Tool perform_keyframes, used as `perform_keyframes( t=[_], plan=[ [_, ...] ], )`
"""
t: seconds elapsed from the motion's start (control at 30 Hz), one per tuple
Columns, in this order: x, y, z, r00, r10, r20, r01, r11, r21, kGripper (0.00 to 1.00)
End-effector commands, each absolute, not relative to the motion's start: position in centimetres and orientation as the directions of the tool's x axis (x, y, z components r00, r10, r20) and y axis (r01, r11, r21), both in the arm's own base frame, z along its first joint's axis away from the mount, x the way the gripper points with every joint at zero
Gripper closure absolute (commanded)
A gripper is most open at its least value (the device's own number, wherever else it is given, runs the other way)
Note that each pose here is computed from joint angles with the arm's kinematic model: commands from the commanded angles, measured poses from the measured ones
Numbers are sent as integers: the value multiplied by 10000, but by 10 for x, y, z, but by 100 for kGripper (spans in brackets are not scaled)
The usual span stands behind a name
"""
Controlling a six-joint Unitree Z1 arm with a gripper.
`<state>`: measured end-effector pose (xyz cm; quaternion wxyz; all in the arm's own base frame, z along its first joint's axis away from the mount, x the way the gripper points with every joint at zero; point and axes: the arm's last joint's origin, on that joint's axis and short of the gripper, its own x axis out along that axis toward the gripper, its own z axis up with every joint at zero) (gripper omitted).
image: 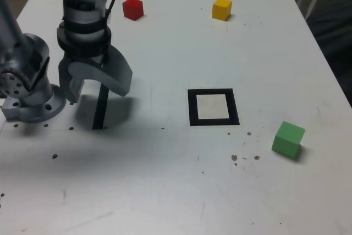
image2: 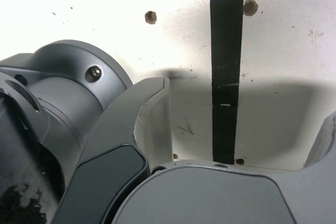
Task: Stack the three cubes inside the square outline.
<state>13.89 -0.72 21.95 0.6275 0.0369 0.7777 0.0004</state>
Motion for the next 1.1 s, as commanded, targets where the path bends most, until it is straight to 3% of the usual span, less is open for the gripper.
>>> perform_keyframes(
  t=[0.0, 0.7, 1.07],
  plan=[
    [141, -7, 219, -2180, 621, -9740, 714, 9963, 475, 0],
    [144, 56, 234, -2094, 480, -9767, 106, 9988, 468, 0],
    [142, 93, 251, -1807, 745, -9807, -235, 9965, 801, 0]
  ],
)
